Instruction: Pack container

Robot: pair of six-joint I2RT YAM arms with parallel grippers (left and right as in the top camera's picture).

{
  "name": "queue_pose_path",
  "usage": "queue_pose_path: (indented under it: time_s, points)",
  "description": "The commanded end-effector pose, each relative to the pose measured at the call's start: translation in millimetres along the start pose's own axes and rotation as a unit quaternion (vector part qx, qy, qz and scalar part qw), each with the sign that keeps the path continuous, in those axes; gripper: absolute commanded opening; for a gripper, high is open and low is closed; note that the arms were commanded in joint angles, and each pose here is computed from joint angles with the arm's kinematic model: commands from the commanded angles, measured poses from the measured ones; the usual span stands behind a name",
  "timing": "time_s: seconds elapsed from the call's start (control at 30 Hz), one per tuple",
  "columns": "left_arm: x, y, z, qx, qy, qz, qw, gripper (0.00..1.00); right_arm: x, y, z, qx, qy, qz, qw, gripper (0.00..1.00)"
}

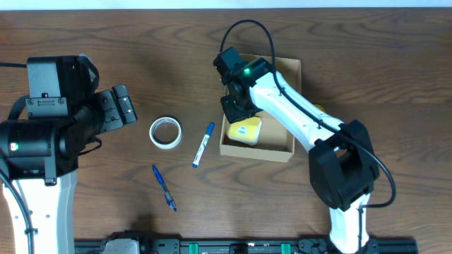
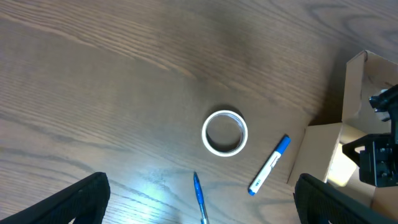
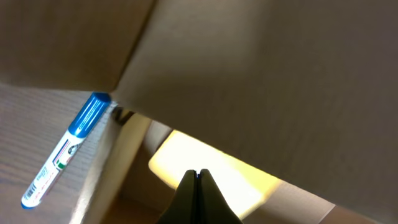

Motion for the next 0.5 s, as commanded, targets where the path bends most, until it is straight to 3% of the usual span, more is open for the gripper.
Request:
queue_pose_path:
  time_s: [0.0, 0.3, 0.47]
  points:
    - [0.6, -4.7, -2.1, -0.009, 0.012, -0.004, 1.000, 0.95, 1.7, -3.8, 3.5, -0.005, 0.030, 0.011, 0.999, 0.01]
    - [0.5, -4.7, -2.5, -0.010, 0.012, -0.003, 1.000, 0.95, 1.3, -4.1, 4.2, -0.012, 0.050, 0.034, 0.998, 0.02]
    - [0.6, -4.7, -2.0, -0.008, 0.012, -0.004, 1.000, 0.95, -24.5, -11.0, -14.2, -0.089, 0.098, 0.144, 0.981, 0.02]
Point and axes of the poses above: each gripper's point midway between its finger pads, its own y axis out along the fingers, its own x axis along the line the jaws close on, z = x × y, the point moved 5 cm from there along -y, back along the fingers, and after that the axes turned 1 degree about -y, right-handed, at the moved point
